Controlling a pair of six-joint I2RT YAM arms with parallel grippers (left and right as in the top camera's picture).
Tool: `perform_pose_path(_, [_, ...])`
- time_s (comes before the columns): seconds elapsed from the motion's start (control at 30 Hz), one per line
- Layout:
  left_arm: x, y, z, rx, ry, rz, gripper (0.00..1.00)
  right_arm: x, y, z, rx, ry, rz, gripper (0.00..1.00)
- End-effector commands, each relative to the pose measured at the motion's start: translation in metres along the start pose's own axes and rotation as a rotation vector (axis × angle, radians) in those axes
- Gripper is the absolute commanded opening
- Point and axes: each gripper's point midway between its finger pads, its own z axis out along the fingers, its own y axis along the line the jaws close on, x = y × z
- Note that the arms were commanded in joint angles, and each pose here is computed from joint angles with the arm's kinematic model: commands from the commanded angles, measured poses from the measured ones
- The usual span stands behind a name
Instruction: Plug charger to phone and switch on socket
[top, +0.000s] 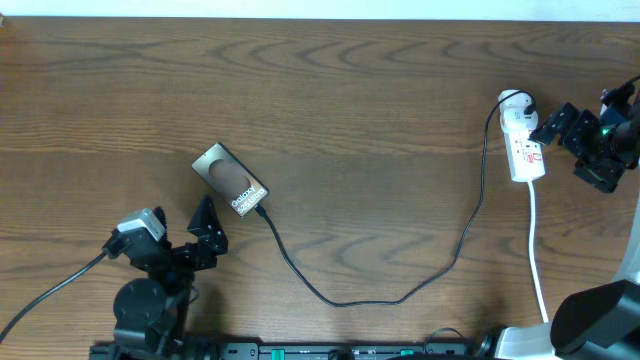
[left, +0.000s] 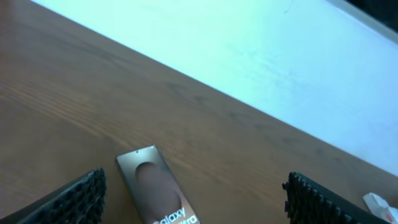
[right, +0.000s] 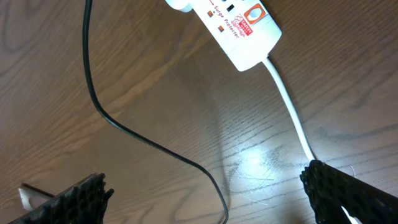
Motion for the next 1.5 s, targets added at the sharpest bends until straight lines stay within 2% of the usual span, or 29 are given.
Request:
perform_pose_path(0.0, [0.001,0.0,0.001,0.029,-0.051,-0.01,0.9,0.002,0.001,-0.001,0.0,-0.001,0.008,0.99])
perform_pose_path(0.2, [-0.001,-0.001,0.001,0.083,-0.152,-0.027,0.9,0.002,0.001,-0.001,0.0,-0.001,0.008,0.99])
perform_pose_path(0.47, [-0.003,-0.003,0.003,0.096,-0.177,-0.031,0.9,0.002,0.001,-0.001,0.0,-0.001,0.008,0.99])
perform_pose_path(0.7, [-0.002,-0.002,0.004,0.094,-0.174,-0.03,0.9,0.002,0.001,-0.001,0.0,-0.001,0.008,0.99])
perform_pose_path(0.97, [0.025,-0.001,0.017,0.137,-0.13,-0.031,0.9,0.002,0.001,-0.001,0.0,-0.001,0.008,0.99])
perform_pose_path(1.17, [0.045,0.007,0.027,0.148,-0.126,-0.116,0.9,0.002,0.001,-0.001,0.0,-0.001,0.008,0.99])
perform_pose_path(1.47, [0.051,0.006,0.028,0.155,-0.098,-0.12,0.9,0.002,0.001,-0.001,0.0,-0.001,0.008,0.99])
